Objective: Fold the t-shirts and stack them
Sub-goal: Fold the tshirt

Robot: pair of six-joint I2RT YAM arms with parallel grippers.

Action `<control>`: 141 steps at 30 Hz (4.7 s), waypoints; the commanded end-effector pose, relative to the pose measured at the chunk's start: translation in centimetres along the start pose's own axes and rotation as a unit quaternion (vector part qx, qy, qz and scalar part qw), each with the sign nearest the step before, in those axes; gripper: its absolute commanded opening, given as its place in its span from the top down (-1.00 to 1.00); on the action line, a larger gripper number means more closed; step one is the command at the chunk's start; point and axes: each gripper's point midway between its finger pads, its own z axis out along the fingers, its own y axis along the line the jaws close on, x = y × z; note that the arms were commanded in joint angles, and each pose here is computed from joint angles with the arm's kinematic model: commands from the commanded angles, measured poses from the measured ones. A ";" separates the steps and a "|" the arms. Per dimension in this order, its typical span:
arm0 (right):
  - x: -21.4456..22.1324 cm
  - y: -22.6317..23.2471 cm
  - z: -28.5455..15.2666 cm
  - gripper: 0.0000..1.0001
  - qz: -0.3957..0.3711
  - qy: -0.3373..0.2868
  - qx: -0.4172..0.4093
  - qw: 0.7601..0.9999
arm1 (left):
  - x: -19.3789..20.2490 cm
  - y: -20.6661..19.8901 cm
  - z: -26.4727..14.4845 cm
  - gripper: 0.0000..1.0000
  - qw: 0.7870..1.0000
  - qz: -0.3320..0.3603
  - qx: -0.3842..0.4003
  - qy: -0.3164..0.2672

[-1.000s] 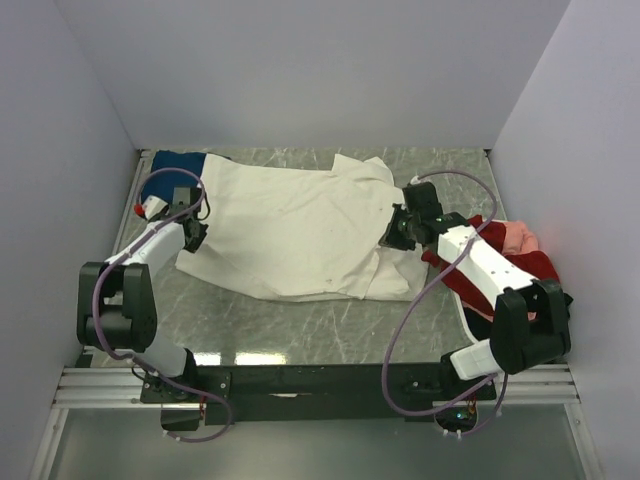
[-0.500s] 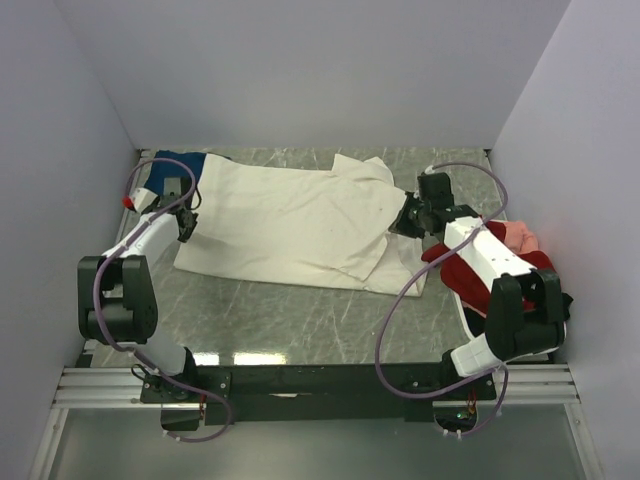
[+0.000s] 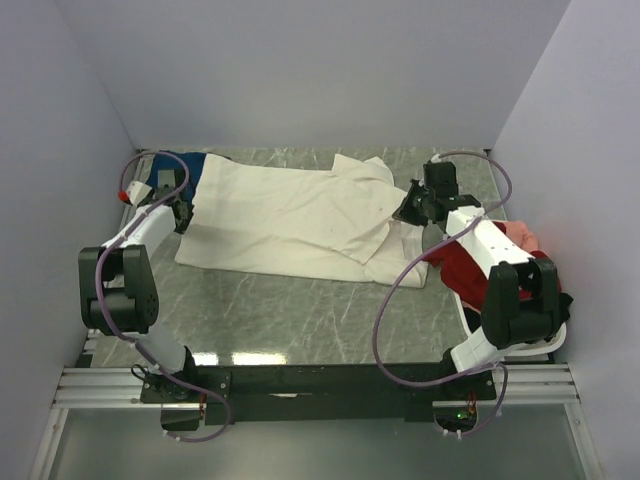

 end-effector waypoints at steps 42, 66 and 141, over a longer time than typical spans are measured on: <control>3.6 2.8 1.7 -0.02 -0.022 0.000 -0.041 0.999 | 1.6 -1.3 -2.7 -0.16 0.991 -0.022 0.135 0.014; 7.0 2.6 7.9 -0.25 -0.022 0.032 -0.030 0.999 | 5.3 1.4 0.1 -0.13 0.990 0.036 0.129 0.033; 8.1 5.7 6.9 0.99 -0.067 0.027 -0.005 0.997 | 3.4 0.6 -3.1 -0.08 0.984 0.024 0.176 0.030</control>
